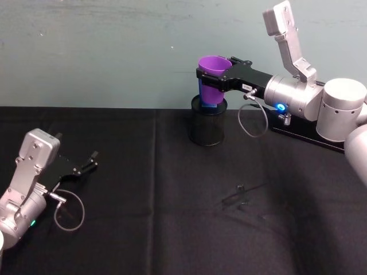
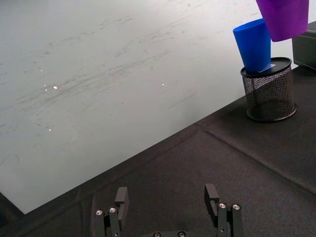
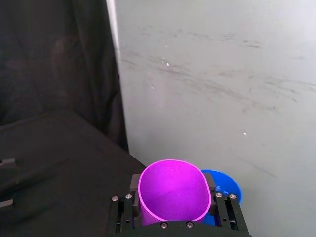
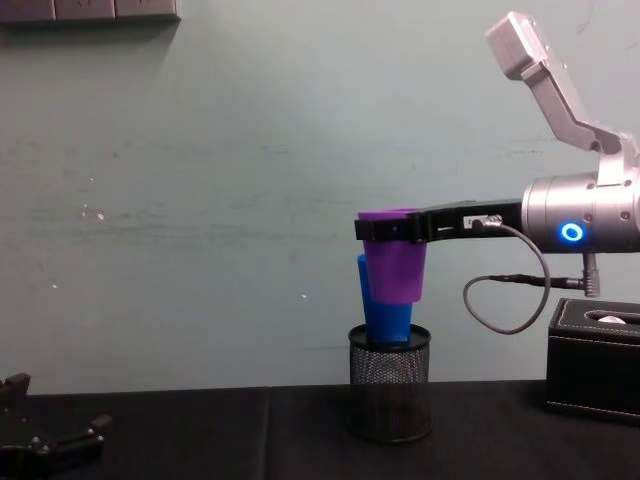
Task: Pick up one cup with a gripper and tap it against the other cup.
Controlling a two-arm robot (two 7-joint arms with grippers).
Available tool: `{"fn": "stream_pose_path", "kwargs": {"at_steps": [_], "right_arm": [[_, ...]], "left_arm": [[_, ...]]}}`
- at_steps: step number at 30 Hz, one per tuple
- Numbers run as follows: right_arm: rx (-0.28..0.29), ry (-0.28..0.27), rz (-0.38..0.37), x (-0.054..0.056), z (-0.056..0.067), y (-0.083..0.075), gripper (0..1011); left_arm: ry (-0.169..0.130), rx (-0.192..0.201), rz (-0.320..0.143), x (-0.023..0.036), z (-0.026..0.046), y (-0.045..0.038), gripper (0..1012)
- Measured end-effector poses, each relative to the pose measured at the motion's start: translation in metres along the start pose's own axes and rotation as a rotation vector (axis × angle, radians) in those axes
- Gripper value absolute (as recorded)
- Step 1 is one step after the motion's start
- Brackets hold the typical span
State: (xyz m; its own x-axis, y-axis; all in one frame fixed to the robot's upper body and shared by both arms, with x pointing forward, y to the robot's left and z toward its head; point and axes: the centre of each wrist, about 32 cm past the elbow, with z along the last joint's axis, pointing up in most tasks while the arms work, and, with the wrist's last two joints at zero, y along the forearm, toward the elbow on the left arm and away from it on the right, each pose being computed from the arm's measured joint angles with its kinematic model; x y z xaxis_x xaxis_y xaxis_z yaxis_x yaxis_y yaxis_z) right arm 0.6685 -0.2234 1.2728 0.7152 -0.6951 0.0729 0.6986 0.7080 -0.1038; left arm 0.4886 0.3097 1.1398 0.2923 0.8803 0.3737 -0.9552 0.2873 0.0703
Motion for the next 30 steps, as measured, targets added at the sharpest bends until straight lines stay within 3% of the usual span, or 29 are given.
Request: {"fn": "stream_pose_path", "kwargs": {"at_steps": [30], "right_arm": [[0.005,0.003,-0.094,-0.0051,-0.004,0.0066,746]], "left_arm": [[0.0,0.0,0.0,0.0,0.0,0.0,1011]]}}
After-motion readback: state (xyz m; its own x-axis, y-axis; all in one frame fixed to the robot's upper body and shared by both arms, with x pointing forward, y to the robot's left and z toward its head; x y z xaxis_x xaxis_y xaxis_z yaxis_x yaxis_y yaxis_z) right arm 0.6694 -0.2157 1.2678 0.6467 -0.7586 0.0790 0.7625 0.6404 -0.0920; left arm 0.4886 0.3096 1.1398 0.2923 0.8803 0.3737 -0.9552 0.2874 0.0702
